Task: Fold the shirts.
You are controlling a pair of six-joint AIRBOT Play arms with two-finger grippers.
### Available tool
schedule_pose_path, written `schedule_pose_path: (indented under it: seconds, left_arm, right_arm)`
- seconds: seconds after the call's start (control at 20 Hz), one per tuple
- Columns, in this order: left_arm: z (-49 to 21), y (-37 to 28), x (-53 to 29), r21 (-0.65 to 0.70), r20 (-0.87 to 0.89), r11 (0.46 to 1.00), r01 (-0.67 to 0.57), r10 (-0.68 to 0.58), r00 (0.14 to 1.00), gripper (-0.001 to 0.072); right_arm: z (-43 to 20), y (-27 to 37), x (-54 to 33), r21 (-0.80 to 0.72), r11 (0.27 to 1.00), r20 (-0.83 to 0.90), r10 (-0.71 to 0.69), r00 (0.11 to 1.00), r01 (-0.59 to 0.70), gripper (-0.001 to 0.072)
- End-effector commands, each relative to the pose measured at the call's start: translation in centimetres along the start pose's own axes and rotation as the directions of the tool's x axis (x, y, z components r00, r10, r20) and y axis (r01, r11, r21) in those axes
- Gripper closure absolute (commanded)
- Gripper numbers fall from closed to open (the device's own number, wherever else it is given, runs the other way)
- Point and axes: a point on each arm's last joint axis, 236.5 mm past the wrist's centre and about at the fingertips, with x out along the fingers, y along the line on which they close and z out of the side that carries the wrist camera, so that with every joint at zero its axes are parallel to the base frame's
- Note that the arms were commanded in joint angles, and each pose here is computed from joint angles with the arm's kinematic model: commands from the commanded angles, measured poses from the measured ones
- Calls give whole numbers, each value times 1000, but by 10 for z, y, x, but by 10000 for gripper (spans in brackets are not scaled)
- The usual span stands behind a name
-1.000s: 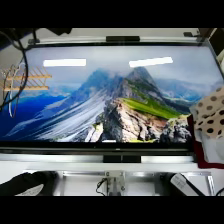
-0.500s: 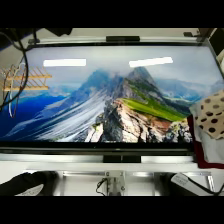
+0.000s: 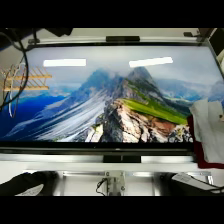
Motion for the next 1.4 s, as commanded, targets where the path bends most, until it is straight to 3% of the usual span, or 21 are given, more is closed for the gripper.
schedule_pose_path:
  seconds: [0.0,0.3,0.4,0.85,1.1,1.35]
  left_arm:
    - [-13,-4,-1,0,-53,1000,17,-17,998,34]
    - [-34,-4,-3,28,-143,999,20,-16,990,36]
    - [-36,-3,-3,34,-153,999,18,-13,988,102]
    - [-53,-4,-6,5,-225,1000,18,-16,974,102]
    - [-54,-4,-6,-9,-226,1000,15,-17,974,102]
    - [-58,-3,-1,-18,-235,1000,14,-18,972,102]
  right_arm:
    - [22,-2,10,-8,1000,109,5,994,-5,669]
    - [16,-17,34,-38,998,119,-36,992,41,669]
    - [16,-29,40,-30,998,127,-55,990,59,669]
    - [41,-113,46,10,983,231,-183,956,185,669]
    - [28,-106,53,42,992,179,-125,976,119,668]
    - [-29,-18,38,27,995,-83,102,991,-100,669]
